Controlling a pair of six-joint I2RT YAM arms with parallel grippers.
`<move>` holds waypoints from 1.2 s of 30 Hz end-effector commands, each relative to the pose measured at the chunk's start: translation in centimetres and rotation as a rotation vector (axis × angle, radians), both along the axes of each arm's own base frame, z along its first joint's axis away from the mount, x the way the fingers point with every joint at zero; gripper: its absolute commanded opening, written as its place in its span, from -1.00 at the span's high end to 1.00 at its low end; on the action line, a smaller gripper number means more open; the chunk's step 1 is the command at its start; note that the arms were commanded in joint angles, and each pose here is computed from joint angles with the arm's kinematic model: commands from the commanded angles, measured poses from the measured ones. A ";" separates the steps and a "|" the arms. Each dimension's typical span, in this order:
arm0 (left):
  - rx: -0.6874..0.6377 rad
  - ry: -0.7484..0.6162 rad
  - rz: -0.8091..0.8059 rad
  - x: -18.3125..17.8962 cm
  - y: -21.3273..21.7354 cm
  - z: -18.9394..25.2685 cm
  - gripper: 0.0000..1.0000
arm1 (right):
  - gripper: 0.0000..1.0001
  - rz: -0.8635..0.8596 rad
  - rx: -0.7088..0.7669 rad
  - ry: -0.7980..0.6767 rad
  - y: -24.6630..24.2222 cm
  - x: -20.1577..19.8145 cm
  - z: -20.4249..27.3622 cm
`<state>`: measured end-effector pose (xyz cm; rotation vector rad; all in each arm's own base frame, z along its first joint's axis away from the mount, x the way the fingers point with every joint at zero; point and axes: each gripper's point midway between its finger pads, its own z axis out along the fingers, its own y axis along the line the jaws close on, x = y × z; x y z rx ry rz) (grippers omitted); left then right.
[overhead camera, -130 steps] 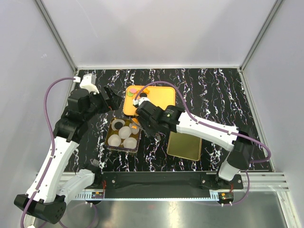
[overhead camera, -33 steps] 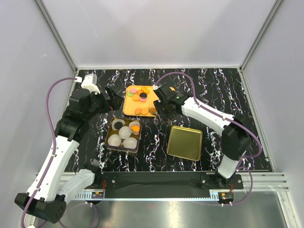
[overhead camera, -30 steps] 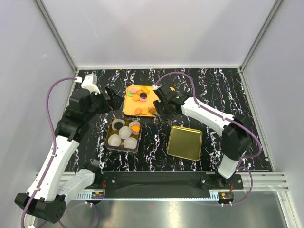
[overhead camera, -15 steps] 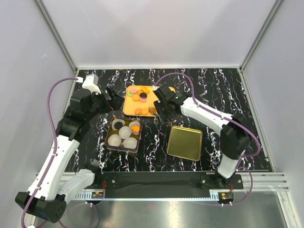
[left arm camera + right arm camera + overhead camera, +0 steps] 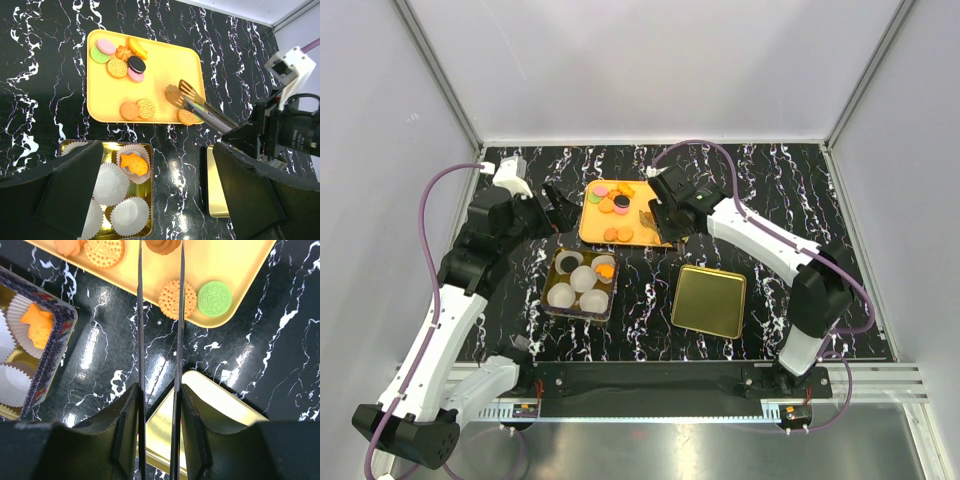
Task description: Pack the cookies
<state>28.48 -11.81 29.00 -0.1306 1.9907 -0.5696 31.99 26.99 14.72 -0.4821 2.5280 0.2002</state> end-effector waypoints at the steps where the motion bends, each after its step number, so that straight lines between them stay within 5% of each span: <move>1: -0.022 -0.052 -0.016 0.4 -0.3 1.4 -0.98 | 0.29 -0.023 0.060 -0.111 -0.1 1.2 4.7; 15: -0.028 -0.052 -0.019 0.6 -0.4 1.3 -0.98 | 0.29 0.126 0.143 -0.129 5.0 -4.7 9.0; 25: -0.027 -0.052 -0.015 0.6 -0.2 1.3 -0.98 | 0.27 0.290 0.141 -0.077 10.3 -11.9 7.7; 36: -0.027 -0.052 -0.013 0.5 -0.2 1.2 -0.98 | 0.25 0.355 0.129 -0.028 12.6 -14.8 5.6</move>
